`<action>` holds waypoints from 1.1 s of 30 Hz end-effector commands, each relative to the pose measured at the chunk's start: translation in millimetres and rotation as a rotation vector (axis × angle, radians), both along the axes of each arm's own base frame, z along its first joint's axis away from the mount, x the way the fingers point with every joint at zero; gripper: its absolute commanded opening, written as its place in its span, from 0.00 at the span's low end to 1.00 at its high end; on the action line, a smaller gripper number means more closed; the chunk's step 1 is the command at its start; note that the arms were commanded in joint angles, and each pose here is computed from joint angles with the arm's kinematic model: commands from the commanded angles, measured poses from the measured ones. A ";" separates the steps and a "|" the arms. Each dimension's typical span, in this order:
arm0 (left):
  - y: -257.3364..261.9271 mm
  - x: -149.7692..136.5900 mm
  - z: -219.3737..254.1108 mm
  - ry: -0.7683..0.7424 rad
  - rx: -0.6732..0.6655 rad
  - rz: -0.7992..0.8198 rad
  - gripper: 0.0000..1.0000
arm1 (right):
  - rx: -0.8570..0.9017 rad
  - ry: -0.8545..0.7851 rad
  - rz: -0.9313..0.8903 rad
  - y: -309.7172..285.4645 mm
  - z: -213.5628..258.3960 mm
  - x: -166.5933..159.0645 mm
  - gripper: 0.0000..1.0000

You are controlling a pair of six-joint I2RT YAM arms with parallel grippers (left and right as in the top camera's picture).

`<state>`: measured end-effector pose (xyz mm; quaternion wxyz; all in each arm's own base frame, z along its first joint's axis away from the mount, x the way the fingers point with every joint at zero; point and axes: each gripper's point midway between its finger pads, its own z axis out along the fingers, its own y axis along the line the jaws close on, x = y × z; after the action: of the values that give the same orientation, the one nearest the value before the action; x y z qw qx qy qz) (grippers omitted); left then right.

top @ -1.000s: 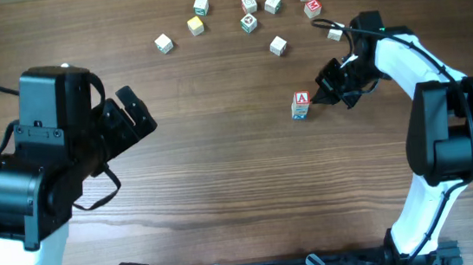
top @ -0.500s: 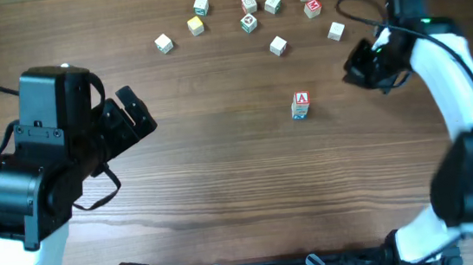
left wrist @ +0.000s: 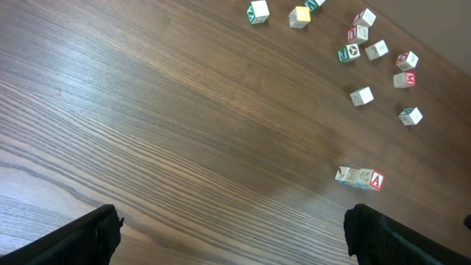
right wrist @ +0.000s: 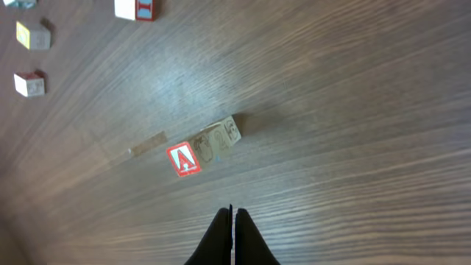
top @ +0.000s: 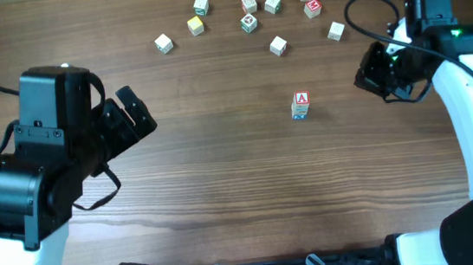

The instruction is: Form a tower

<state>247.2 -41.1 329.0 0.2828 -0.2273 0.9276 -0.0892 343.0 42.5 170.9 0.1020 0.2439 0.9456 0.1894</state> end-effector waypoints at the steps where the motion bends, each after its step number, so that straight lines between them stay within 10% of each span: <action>1: 1.1 0.6 1.0 -0.006 0.009 0.005 1.00 | -0.019 -0.046 0.050 13.6 -1.1 7.5 0.04; 33: 1.2 0.6 1.0 -0.006 0.009 0.005 1.00 | -0.023 0.198 -0.095 35.6 -74.6 16.1 0.04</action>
<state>247.2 -41.1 329.0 0.2828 -0.2272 0.9276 -0.0891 361.2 76.6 106.4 0.0326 0.2971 0.9411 0.1582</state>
